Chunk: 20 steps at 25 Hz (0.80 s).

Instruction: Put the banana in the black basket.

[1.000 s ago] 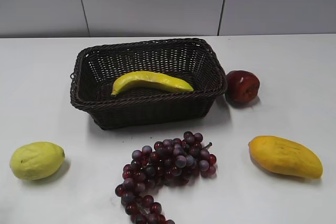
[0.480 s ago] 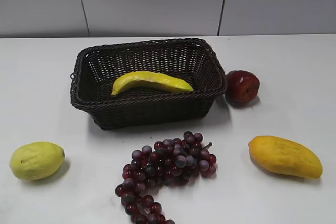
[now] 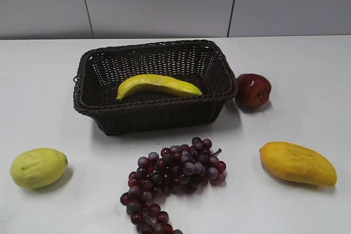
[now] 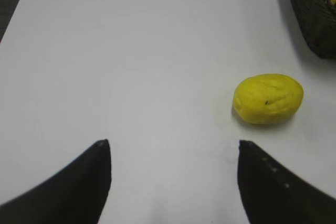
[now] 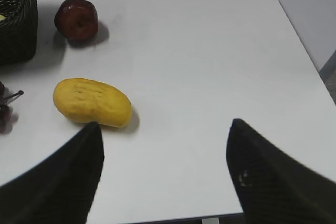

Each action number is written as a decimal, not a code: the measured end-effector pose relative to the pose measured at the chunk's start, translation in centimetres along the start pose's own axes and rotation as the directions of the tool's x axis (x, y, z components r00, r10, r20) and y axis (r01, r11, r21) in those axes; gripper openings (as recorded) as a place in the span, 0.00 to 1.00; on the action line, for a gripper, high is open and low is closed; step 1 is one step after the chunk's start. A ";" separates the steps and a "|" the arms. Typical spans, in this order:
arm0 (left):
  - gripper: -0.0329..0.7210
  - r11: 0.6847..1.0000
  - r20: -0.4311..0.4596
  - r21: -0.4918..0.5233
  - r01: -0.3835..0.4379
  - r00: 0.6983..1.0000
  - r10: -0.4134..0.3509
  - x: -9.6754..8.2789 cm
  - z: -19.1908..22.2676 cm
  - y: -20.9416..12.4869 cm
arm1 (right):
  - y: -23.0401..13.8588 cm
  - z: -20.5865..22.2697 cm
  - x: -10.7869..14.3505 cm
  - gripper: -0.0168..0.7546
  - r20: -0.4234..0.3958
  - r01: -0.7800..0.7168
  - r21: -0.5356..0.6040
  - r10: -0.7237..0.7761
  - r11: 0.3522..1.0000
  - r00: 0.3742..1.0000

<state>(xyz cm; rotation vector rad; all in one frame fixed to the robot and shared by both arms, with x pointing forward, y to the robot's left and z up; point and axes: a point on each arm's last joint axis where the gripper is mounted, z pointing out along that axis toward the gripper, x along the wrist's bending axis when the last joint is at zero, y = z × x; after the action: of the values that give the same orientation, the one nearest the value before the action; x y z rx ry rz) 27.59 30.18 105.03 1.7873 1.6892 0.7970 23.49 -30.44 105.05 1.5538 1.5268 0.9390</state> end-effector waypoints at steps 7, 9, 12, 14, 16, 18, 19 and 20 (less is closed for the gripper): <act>0.78 1.000 0.000 0.000 0.000 1.000 0.000 0.0 0.0 0.0 | 0.0 0.0 0.0 0.78 0.000 0.000 0.000 0.000 1.000 1.000; 0.78 1.000 0.000 0.000 0.000 1.000 0.000 0.0 0.0 0.0 | 0.0 0.0 0.0 0.78 0.000 0.000 0.000 0.000 1.000 1.000; 0.78 1.000 -0.002 -0.026 0.000 1.000 0.000 0.0 -0.3 -0.2 | 0.0 0.0 0.0 0.78 0.000 0.000 0.000 0.000 1.000 1.000; 0.78 0.998 -0.004 -0.061 0.000 1.000 0.000 0.0 -0.8 -0.4 | 0.0 0.0 0.0 0.78 0.000 0.000 0.000 0.000 1.000 1.000; 0.78 0.994 -0.007 -0.109 0.000 1.000 0.000 -0.1 -1.4 -0.8 | 0.0 0.0 0.0 0.78 0.000 0.000 0.000 0.000 1.000 1.000; 0.78 0.989 -0.010 -0.148 -0.001 1.000 -0.001 -0.1 -1.9 -1.2 | 0.0 0.0 0.0 0.78 0.000 0.000 0.000 0.000 1.000 1.000; 0.78 0.986 -0.011 -0.167 -0.001 1.000 -0.001 -0.1 -2.1 -1.4 | 0.0 0.0 0.0 0.78 0.000 0.000 0.000 0.000 1.000 1.000; 0.78 0.983 -0.012 -0.184 -0.001 1.000 -0.001 -0.1 -2.3 -1.6 | 0.0 0.0 0.0 0.78 0.000 0.000 0.000 0.000 1.000 1.000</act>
<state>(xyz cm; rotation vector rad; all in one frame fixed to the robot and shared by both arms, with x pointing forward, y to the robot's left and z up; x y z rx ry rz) 24.81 30.15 105.45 1.6596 1.5685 0.9339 23.49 -30.44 105.05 1.5538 1.5268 0.9390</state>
